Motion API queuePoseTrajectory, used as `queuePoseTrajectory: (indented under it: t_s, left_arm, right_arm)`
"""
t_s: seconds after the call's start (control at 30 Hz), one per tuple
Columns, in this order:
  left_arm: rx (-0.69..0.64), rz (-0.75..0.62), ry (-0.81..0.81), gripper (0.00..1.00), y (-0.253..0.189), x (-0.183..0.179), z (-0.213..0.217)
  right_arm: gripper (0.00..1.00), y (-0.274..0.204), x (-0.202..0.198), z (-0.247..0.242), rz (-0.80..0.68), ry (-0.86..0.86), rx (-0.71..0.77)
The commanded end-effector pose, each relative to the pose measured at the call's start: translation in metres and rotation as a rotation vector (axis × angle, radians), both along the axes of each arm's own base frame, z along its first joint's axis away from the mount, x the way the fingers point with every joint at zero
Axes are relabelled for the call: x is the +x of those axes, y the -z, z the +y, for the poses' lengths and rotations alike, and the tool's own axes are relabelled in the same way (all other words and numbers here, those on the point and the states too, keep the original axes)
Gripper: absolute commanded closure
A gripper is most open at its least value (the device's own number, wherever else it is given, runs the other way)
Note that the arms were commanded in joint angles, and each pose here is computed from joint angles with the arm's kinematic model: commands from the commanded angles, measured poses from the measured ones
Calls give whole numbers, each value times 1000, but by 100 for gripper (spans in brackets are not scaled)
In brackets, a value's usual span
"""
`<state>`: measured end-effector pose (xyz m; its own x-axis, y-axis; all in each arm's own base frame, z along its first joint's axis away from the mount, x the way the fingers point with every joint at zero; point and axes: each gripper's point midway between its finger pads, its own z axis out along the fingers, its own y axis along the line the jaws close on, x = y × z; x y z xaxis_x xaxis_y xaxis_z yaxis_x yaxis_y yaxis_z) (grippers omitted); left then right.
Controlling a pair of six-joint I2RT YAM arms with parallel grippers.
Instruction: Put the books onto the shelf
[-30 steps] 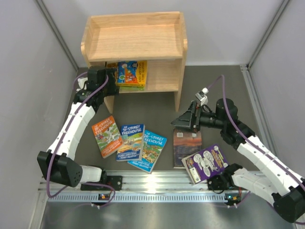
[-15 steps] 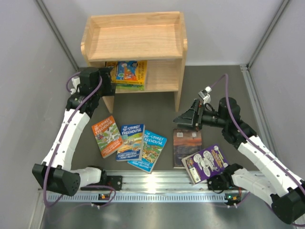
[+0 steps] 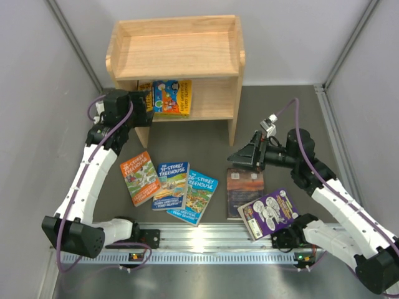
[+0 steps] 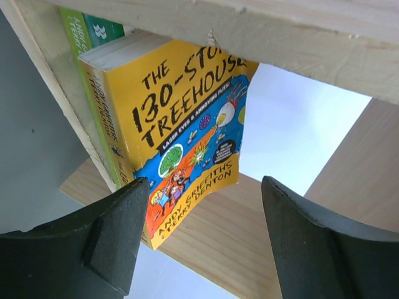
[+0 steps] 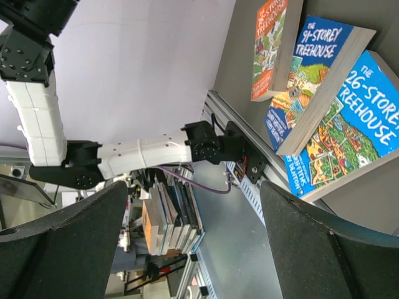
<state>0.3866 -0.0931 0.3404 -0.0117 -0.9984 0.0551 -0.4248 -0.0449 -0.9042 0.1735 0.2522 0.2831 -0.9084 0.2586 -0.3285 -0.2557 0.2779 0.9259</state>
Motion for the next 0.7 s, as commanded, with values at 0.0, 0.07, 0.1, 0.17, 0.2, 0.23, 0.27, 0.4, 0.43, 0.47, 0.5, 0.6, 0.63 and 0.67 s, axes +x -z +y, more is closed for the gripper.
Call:
queuePoseTrajectory:
  t_s: [0.0, 0.07, 0.1, 0.17, 0.2, 0.23, 0.27, 0.4, 0.43, 0.47, 0.5, 0.6, 0.63, 0.67]
  left_arm:
    - [-17, -37, 26, 23, -11, -1, -4]
    - [-9, -40, 38, 24, -12, -2, -5]
    - [-6, -40, 43, 24, -12, -3, -5]
    - [1, -22, 50, 24, -6, -4, -6]
    - [1, -18, 51, 24, -5, -5, -6]
    - [1, -11, 56, 25, -1, -6, -7]
    - [1, -10, 57, 25, 0, -6, -7]
    - [9, -2, 72, 25, 2, -5, -9]
    - [13, 1, 75, 25, 4, -4, -10]
    - [16, 2, 80, 26, 4, -4, -10]
    - [18, -1, 83, 26, 3, -4, -10]
    - [21, 5, 84, 26, 5, -4, -10]
    - [22, 3, 85, 26, 4, -4, -10]
    - [24, 3, 90, 26, 4, -4, -12]
  right_arm:
    - [13, -13, 1, -3, -71, 10, 31]
    - [14, -11, 0, -5, -67, 15, 29]
    - [14, -10, -1, -5, -66, 17, 29]
    - [13, -8, -1, -6, -61, 20, 28]
    - [14, -6, -2, -5, -57, 21, 27]
    - [14, -6, -2, -6, -60, 24, 28]
    - [14, -7, -2, -6, -58, 24, 29]
    - [14, -4, -3, -7, -57, 25, 27]
    - [14, -3, -3, -7, -55, 27, 26]
    - [14, -2, -3, -7, -55, 25, 25]
    - [14, -3, -3, -7, -53, 25, 26]
    - [14, -2, -3, -7, -57, 23, 25]
    - [14, -1, -3, -7, -54, 23, 22]
    - [14, -1, -3, -7, -57, 18, 22]
